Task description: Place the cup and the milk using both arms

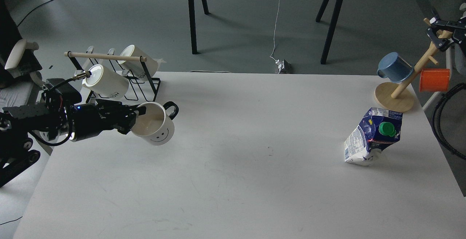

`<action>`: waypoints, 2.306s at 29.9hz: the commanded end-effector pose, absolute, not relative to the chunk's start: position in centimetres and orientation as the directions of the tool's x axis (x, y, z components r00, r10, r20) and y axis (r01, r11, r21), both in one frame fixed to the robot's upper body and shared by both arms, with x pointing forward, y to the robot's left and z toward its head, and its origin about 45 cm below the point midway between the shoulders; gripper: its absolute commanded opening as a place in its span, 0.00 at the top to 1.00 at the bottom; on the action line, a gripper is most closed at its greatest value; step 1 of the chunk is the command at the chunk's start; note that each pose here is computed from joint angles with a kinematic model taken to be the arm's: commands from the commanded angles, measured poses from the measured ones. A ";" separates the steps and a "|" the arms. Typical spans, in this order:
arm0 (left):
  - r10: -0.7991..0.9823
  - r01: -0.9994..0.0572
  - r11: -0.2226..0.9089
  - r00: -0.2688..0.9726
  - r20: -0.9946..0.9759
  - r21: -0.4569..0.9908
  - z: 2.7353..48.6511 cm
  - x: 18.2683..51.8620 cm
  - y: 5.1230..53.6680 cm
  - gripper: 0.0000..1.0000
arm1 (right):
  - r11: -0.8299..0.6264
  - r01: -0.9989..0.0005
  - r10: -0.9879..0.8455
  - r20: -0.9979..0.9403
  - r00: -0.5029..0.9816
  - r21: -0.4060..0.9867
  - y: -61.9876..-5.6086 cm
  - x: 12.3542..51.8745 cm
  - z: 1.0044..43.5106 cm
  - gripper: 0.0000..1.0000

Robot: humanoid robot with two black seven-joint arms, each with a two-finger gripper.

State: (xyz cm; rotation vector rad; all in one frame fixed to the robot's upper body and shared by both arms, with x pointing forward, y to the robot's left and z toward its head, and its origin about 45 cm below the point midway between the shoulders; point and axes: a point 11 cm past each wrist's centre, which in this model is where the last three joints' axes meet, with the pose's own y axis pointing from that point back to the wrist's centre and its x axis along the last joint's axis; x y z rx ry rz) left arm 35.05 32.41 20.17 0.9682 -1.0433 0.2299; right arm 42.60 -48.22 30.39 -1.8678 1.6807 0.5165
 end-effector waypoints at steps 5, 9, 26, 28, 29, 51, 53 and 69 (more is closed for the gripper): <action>-0.410 -0.438 0.641 0.500 0.763 0.631 19.7 36.4 19.6 0.98 | -0.034 -0.987 -0.781 -0.612 0.126 -0.160 -49.3 42.2 31.1 0.01; -0.440 -0.351 0.699 0.476 0.762 0.623 18.3 35.0 12.8 0.98 | -0.019 -0.985 -0.787 -0.605 0.122 -0.174 -50.1 42.0 32.0 0.01; -0.467 -0.299 0.669 0.543 0.698 0.681 12.5 31.6 4.9 0.93 | 0.007 -0.986 -0.785 -0.611 0.098 -0.168 -51.2 41.1 31.5 0.01; -0.463 -0.295 0.667 0.555 0.691 0.684 12.0 31.3 4.9 0.93 | 0.006 -0.986 -0.786 -0.611 0.098 -0.166 -51.2 41.0 31.4 0.01; -0.460 -0.295 0.666 0.560 0.689 0.685 11.8 31.2 5.0 0.93 | 0.005 -0.987 -0.785 -0.612 0.097 -0.163 -51.2 40.9 31.2 0.01; -0.283 -0.464 0.685 0.541 0.792 0.562 17.0 35.7 7.7 0.38 | 0.059 -0.983 -0.803 -0.594 0.055 -0.172 -54.1 39.3 32.5 0.01; -0.122 -0.518 0.718 0.564 0.817 0.465 20.1 37.5 8.5 0.25 | 0.087 -0.980 -0.781 -0.623 0.045 -0.181 -55.0 38.5 32.6 0.01; 0.894 -0.877 0.437 0.448 -0.014 -0.199 33.2 45.8 26.5 0.01 | -0.046 -0.998 -0.643 -0.763 0.065 -0.046 -49.3 28.6 25.0 0.01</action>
